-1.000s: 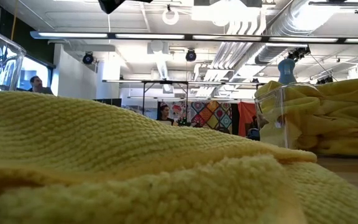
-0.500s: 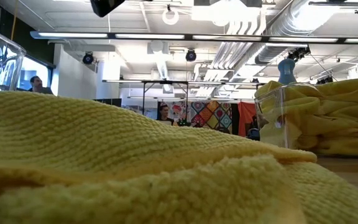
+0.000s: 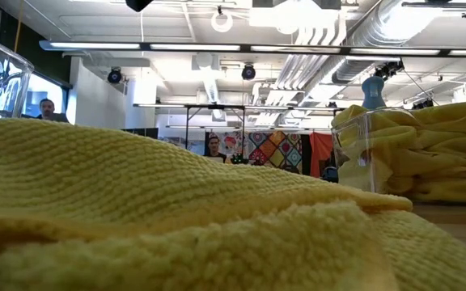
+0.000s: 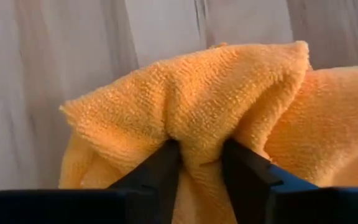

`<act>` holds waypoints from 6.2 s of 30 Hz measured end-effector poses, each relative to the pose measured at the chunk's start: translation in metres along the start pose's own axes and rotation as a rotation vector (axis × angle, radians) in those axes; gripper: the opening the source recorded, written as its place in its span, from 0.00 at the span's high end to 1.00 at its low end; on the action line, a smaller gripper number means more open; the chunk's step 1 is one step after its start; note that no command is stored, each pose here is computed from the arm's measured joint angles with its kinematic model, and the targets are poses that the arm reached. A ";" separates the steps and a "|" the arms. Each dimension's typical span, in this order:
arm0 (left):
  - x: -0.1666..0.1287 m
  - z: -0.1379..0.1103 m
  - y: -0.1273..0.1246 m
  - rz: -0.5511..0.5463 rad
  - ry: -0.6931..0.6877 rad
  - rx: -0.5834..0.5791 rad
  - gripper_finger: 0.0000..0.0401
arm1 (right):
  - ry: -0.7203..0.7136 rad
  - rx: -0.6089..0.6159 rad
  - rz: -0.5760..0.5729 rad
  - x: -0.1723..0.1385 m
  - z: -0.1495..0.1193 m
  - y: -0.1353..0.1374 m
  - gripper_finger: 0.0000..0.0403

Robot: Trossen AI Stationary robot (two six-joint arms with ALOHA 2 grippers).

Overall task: Sort microfiber towel by color & place in baskets
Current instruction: Put the orange microfiber cloth into the right transparent bin

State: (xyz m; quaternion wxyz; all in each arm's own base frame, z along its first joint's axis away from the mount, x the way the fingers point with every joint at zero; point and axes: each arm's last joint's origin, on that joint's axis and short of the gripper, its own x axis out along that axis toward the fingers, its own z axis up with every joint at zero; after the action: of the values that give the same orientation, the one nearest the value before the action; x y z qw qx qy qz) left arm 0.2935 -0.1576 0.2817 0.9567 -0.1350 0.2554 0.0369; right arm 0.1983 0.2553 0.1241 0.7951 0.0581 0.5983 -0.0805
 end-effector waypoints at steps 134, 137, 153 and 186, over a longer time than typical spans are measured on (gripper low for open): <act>-0.063 -0.141 -0.060 0.200 0.401 0.074 0.98 | -0.531 0.422 -0.046 -0.135 0.161 -0.077 0.72; -0.054 -0.151 -0.063 0.206 0.407 0.099 0.94 | -0.517 0.394 -0.041 -0.135 0.161 -0.076 0.72; -0.045 -0.144 -0.056 0.202 0.522 0.046 0.53 | -0.483 0.352 -0.053 -0.134 0.158 -0.077 0.72; -0.099 -0.103 -0.037 0.099 0.593 -0.056 0.53 | -0.493 0.373 -0.041 -0.134 0.159 -0.076 0.72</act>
State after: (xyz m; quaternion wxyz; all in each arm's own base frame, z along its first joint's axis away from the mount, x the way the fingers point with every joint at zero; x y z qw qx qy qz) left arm 0.1638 -0.2218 0.2544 0.8333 -0.1533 0.5287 0.0495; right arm 0.2969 0.1583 0.2975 0.8901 0.1695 0.3634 -0.2164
